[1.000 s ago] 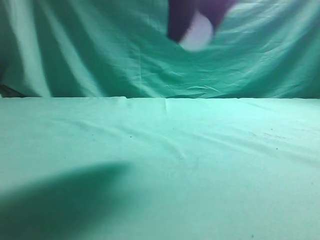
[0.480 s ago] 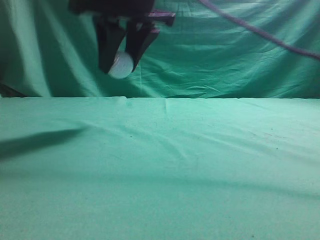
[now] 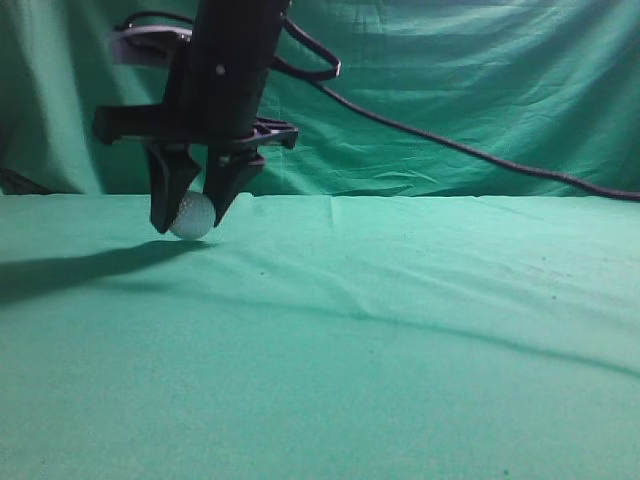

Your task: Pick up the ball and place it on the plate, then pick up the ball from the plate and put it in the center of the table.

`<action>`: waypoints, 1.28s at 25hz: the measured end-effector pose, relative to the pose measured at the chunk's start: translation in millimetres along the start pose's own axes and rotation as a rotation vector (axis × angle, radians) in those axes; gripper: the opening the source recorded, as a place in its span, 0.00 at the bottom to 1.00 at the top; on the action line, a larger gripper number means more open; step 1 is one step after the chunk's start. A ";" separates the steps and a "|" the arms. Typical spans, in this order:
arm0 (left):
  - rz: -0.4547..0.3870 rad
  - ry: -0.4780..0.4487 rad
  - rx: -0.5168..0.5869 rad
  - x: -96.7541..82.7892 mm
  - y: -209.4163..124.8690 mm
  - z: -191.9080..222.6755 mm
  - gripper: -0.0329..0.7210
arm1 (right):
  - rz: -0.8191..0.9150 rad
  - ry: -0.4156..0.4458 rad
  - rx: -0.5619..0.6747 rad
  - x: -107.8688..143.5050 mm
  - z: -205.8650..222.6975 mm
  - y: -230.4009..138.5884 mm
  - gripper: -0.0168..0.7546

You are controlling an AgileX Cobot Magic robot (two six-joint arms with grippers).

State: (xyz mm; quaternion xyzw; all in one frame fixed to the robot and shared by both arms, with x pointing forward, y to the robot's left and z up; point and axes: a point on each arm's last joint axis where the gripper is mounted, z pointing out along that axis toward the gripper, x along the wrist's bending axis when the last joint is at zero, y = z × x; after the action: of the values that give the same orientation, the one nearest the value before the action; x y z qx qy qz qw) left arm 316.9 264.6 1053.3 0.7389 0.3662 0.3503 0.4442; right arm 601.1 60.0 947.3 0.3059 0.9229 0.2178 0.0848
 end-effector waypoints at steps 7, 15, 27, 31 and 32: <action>0.000 0.000 0.000 0.0 0.0 0.0 0.04 | -0.024 0.001 -0.011 -0.1 5.1 0.6 0.62; 0.000 0.000 0.000 0.0 0.0 0.0 0.04 | -0.031 0.003 0.002 0.7 -30.1 6.7 0.69; 0.000 0.000 0.000 0.0 0.0 0.0 0.04 | 0.043 -0.043 -0.065 6.5 -220.8 9.5 0.02; 0.000 0.000 0.000 0.0 0.0 0.0 0.04 | 0.081 -0.077 -0.188 9.1 -285.6 0.1 0.02; 0.000 0.000 0.000 0.0 0.0 0.0 0.04 | 0.083 -0.081 -0.213 10.0 -298.7 -2.9 0.02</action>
State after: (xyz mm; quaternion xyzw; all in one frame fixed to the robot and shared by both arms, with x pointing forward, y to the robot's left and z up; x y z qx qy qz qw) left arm 316.9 264.6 1053.4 0.7387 0.3662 0.3505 0.4443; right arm 505.0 -40.7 1211.9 0.3415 0.8769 0.3056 0.1450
